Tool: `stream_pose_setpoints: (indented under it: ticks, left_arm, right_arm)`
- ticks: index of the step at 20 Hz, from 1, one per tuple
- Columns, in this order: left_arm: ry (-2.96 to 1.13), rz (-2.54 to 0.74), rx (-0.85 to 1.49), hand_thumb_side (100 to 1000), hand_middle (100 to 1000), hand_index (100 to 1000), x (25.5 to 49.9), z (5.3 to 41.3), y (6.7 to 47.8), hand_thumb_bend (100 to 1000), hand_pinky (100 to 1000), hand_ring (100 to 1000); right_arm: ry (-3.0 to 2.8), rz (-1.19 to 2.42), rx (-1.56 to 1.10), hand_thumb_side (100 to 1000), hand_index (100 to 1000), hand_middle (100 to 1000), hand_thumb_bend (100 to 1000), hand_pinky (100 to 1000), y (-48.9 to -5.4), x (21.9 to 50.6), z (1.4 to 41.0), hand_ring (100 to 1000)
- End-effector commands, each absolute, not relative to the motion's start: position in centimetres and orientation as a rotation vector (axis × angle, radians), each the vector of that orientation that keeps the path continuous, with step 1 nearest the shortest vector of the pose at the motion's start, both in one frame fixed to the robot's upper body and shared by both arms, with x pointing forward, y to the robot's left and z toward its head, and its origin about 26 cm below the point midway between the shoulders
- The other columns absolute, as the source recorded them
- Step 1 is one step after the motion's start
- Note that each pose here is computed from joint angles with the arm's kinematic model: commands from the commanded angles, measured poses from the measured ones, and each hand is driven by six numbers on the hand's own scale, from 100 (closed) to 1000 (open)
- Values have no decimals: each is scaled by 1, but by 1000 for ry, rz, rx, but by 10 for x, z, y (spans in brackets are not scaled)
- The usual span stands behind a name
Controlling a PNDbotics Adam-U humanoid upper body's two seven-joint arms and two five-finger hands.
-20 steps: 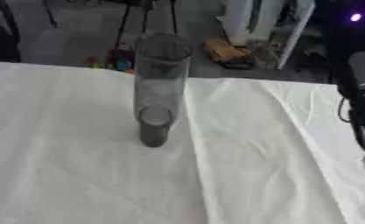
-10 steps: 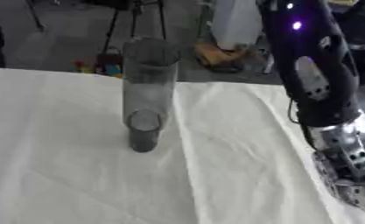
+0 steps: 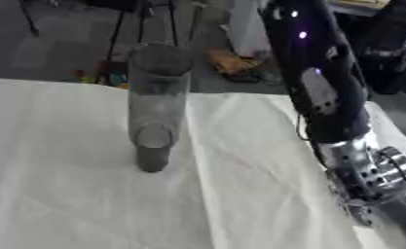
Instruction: Arrange flowers into the vase.
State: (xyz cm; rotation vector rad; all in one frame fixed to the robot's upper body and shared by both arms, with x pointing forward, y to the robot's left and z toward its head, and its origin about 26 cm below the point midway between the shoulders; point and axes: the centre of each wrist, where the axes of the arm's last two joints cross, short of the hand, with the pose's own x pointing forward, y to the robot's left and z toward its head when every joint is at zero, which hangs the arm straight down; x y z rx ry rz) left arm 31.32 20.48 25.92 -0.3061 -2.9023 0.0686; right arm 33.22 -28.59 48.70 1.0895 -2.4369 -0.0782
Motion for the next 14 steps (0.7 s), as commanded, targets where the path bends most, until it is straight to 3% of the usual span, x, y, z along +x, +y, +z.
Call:
stream_pose_setpoints:
  ticks: [1,14]
  left_arm:
    - [-2928,57,-333,607,843,854,310,267,202,100,755,789]
    - [-2936,58,-347,606,844,856,310,269,199,100,756,790]
  right_arm:
    - [-2547,-42,1097,100,120,100,100,100,-287,320,497,100]
    - [-2766,130,835,100,120,100,100,100,-278,317,485,100]
